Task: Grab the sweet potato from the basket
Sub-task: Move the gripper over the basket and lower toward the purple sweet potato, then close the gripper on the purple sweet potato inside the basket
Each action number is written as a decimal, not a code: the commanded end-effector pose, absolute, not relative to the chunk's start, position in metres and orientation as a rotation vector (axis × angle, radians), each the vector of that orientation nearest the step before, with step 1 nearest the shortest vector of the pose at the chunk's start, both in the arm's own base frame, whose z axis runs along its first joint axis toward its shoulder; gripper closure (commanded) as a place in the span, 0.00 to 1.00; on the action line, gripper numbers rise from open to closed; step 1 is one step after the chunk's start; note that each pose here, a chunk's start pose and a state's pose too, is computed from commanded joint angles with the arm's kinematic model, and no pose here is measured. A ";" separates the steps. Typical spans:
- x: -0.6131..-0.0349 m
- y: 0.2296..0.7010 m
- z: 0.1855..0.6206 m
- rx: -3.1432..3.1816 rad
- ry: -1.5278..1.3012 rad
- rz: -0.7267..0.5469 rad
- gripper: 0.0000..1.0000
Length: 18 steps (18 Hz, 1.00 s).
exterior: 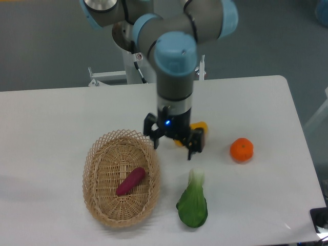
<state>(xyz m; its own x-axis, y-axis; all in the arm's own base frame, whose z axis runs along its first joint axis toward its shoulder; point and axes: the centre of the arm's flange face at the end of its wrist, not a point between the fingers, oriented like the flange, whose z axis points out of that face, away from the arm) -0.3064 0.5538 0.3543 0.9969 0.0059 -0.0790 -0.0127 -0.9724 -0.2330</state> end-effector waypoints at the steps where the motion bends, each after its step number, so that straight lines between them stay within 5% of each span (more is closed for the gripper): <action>1: -0.306 0.555 0.347 -2.912 0.016 0.106 0.00; 11: -0.265 0.575 0.248 -3.000 0.177 -0.005 0.00; 18: -0.256 0.575 0.223 -3.016 0.188 -0.029 0.00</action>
